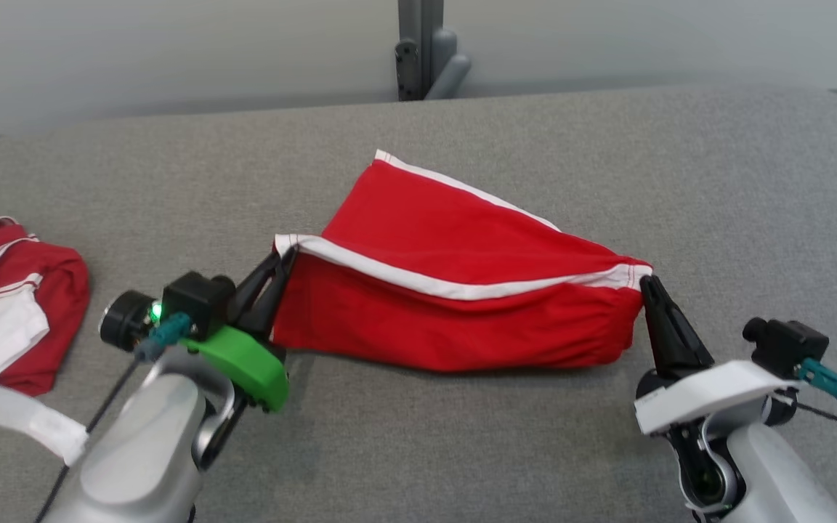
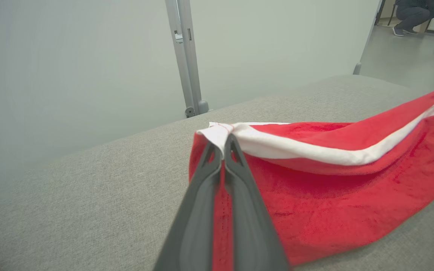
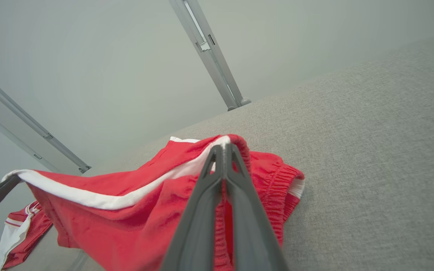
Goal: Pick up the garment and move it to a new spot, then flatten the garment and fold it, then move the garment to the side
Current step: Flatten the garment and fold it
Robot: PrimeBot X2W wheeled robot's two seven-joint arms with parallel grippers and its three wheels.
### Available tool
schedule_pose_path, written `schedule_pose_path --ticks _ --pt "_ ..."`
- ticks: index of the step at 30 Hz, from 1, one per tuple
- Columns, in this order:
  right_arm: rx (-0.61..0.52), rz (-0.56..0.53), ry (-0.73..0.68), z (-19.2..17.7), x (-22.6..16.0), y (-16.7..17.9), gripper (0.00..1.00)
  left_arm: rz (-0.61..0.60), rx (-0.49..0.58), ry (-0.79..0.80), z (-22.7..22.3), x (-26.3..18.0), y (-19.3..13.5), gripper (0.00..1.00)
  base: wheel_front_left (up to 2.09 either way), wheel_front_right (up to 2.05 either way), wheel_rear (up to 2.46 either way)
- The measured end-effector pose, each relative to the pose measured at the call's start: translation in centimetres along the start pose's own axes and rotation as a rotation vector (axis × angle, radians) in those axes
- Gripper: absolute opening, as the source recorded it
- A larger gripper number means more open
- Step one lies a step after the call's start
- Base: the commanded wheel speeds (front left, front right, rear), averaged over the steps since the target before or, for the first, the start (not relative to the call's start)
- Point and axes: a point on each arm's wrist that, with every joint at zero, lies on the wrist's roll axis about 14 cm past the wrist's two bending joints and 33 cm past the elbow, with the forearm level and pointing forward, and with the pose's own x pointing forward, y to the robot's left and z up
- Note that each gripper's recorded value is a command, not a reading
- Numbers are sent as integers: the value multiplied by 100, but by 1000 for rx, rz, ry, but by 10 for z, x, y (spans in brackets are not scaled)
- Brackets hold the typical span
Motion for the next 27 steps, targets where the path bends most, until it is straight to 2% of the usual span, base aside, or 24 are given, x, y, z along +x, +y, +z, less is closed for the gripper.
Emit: schedule_pose_path --ticks 5,12,19,27 --pt "21 -36 -38 5 25 -8 0 -43 53 29 1 50 14 0 0 0 0" --pt "-2 -149 -51 0 45 -46 0 -73 107 71 -11 113 32 0 0 0 0" --pt "-15 -204 32 -32 47 -69 0 -105 126 206 -66 149 35 0 0 0 0" --pt "16 -240 59 -45 44 -83 0 -116 98 234 -91 180 32 0 0 0 0"
